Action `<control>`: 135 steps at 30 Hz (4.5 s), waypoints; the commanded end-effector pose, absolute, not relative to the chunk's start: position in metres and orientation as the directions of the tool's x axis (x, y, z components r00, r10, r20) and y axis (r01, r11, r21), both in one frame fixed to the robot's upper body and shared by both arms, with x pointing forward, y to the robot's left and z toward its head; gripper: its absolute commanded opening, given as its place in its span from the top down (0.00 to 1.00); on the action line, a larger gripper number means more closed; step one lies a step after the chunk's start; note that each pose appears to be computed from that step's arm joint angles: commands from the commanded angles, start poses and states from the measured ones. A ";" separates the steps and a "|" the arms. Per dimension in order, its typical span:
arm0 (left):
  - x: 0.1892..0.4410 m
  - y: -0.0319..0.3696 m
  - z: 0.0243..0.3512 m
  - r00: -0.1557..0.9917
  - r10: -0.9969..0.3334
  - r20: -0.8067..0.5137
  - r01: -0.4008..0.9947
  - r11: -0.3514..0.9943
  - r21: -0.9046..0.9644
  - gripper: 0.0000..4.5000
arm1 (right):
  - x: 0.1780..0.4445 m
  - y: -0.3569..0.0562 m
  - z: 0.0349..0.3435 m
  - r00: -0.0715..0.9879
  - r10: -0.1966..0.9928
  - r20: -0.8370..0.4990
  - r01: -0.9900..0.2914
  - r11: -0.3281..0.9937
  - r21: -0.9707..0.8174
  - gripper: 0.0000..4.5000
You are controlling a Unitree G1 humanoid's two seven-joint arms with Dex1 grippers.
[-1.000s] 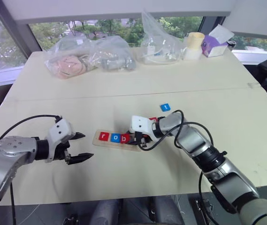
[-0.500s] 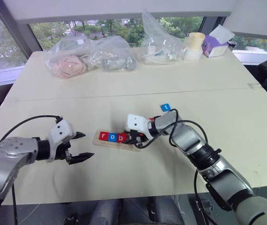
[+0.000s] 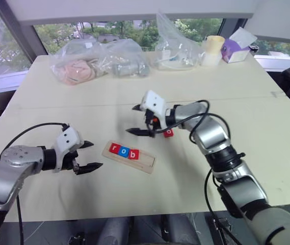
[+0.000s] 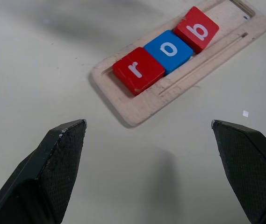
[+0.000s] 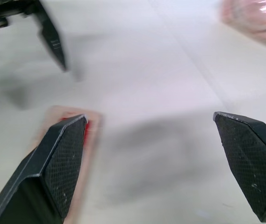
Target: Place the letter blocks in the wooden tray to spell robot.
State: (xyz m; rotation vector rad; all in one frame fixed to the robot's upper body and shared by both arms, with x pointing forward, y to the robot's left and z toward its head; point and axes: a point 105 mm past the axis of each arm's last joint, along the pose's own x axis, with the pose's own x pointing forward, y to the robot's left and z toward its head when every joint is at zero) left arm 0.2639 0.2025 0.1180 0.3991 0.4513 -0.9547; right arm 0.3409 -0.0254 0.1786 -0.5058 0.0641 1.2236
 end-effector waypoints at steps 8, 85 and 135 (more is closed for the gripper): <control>0.266 0.201 0.131 0.505 -0.690 -0.519 0.850 0.504 0.156 0.00 | 0.274 -0.042 0.136 0.468 0.834 -0.292 -0.866 0.367 -0.340 0.01; 0.262 0.201 0.133 0.511 -0.677 -0.530 0.843 0.515 0.155 0.00 | 0.340 -0.027 0.128 0.597 0.767 -0.236 -0.741 0.414 -0.530 0.01; 0.275 0.169 0.160 0.473 -0.775 -0.419 0.875 0.468 0.123 0.00 | 0.310 -0.137 0.127 0.887 0.172 -0.428 -0.180 0.983 0.021 0.73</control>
